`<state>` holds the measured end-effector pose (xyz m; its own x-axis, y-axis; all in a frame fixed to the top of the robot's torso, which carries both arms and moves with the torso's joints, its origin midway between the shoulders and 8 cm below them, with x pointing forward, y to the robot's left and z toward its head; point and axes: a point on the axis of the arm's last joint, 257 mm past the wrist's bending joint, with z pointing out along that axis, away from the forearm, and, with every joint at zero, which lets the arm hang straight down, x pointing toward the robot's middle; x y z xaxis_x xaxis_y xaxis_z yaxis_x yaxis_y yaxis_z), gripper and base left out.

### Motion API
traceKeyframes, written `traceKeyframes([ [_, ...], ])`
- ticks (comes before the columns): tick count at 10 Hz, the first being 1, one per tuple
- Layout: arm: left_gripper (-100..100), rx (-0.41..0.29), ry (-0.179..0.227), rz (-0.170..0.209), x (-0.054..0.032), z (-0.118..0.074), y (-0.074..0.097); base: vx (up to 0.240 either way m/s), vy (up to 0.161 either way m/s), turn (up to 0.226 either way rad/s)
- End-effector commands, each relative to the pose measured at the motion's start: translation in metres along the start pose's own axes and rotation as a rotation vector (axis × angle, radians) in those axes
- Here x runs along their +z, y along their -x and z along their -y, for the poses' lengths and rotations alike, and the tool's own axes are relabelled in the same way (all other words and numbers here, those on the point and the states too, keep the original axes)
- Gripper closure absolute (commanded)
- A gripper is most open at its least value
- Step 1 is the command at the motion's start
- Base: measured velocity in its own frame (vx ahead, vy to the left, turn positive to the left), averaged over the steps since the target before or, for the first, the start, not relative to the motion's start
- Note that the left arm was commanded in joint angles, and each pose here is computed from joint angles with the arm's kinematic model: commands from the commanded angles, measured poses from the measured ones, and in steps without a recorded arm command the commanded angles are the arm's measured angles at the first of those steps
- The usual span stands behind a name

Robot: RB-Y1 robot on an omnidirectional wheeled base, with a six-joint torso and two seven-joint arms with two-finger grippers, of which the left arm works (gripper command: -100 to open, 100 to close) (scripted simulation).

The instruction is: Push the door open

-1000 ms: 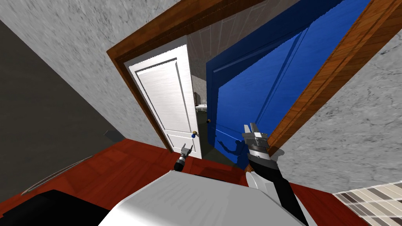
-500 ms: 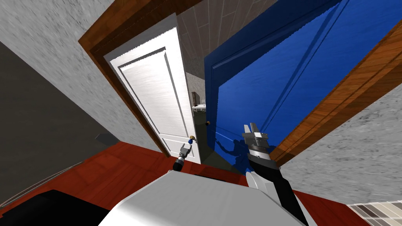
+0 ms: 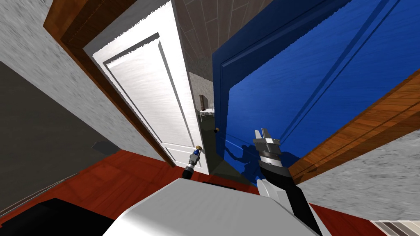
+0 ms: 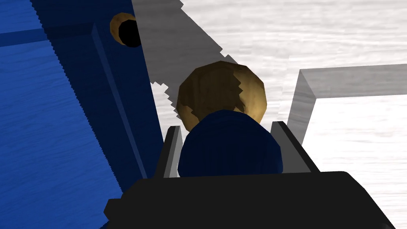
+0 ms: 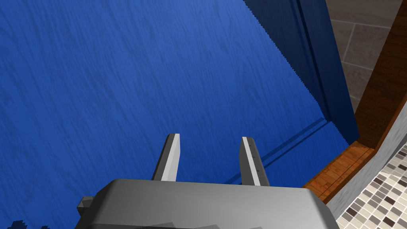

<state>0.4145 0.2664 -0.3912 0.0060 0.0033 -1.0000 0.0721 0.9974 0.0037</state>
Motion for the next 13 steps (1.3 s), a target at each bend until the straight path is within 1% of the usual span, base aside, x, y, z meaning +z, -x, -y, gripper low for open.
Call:
traceKeyframes([
  [1, 100, 0.002, 0.004, -0.002, -0.0006, -0.003, 0.000, -0.025, -0.005, -0.015],
  [5, 100, 0.002, 0.004, -0.002, -0.0006, -0.003, 0.000, -0.003, 0.000, -0.001],
  [6, 100, -0.031, 0.009, 0.004, 0.0016, -0.005, 0.002, 0.007, 0.007, -0.048],
  [8, 100, -0.067, 0.017, 0.009, 0.0020, -0.010, 0.003, 0.000, 0.017, -0.046],
  [9, 100, -0.106, 0.026, 0.015, 0.0024, -0.014, 0.005, -0.001, 0.020, -0.054],
  [13, 100, -0.192, 0.046, 0.029, 0.0031, -0.024, 0.008, -0.003, 0.020, -0.042],
])
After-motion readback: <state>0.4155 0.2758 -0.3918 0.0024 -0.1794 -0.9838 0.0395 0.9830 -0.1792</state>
